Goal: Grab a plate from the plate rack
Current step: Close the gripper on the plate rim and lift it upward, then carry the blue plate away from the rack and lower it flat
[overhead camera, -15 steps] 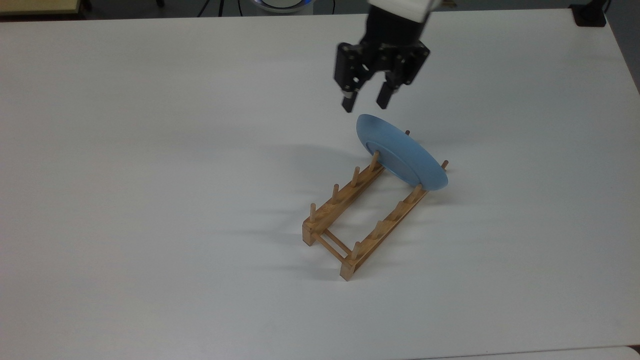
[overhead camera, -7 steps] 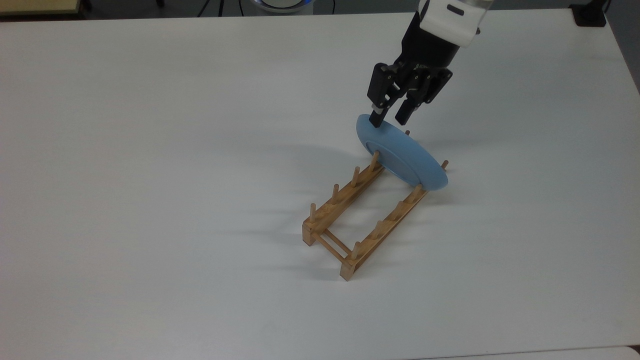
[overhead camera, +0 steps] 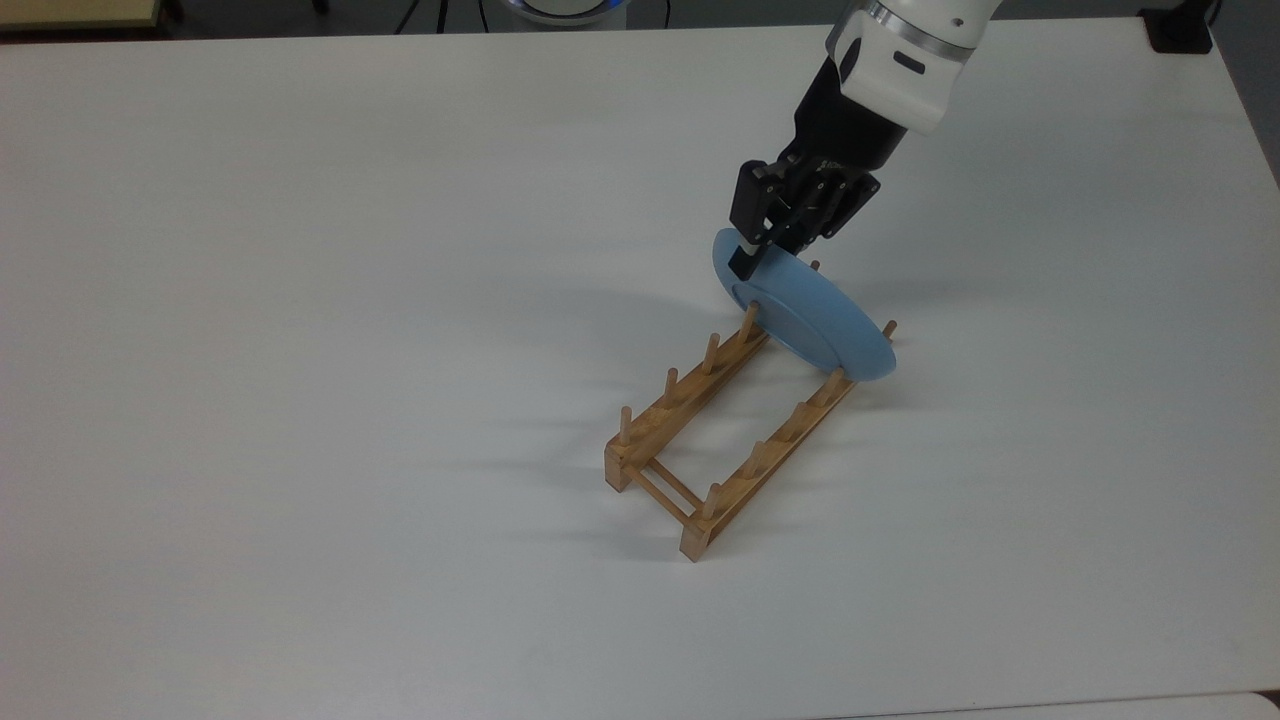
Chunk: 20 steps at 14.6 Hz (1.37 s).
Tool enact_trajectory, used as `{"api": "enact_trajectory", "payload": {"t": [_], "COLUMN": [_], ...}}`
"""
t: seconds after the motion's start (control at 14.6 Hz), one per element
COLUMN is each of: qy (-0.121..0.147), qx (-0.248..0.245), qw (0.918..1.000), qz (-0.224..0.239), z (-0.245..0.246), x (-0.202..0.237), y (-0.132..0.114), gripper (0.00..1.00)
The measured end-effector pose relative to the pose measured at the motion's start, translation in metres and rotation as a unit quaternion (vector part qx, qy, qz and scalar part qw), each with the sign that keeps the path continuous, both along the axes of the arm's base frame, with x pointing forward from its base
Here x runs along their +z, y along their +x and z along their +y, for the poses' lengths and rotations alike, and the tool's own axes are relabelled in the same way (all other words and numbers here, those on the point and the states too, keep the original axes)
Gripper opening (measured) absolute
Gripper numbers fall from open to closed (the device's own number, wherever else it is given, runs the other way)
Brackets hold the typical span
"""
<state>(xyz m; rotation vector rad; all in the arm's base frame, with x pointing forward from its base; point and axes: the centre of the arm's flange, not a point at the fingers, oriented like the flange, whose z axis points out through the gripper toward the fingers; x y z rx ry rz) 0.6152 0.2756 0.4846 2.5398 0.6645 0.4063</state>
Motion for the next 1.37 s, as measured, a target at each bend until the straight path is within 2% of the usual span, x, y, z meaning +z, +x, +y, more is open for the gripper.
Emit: {"api": "enact_trajectory", "payload": {"t": [0.07, 0.14, 0.21, 0.27, 0.34, 0.96, 1.23, 1.37], "qy": [0.000, 0.000, 0.000, 0.000, 0.000, -0.004, 0.008, 0.029], "qx": [0.001, 0.003, 0.005, 0.010, 0.013, 0.020, 0.009, -0.001], "qw": [1.0000, 1.0000, 1.0000, 1.0000, 0.9999, 0.9997, 0.9993, 0.9979], "qz": [0.000, 0.000, 0.001, 0.001, 0.001, -0.012, -0.037, -0.057], "z": [0.002, 0.004, 0.006, 0.011, 0.014, 0.019, 0.008, -0.004], "x": [0.000, -0.001, -0.001, -0.001, -0.002, 0.010, 0.040, 0.060], "y": [-0.001, -0.001, -0.003, -0.005, -0.006, -0.008, -0.006, 0.000], "gripper": [0.33, 0.33, 0.26, 0.09, 0.07, 0.07, 0.07, 0.07]}}
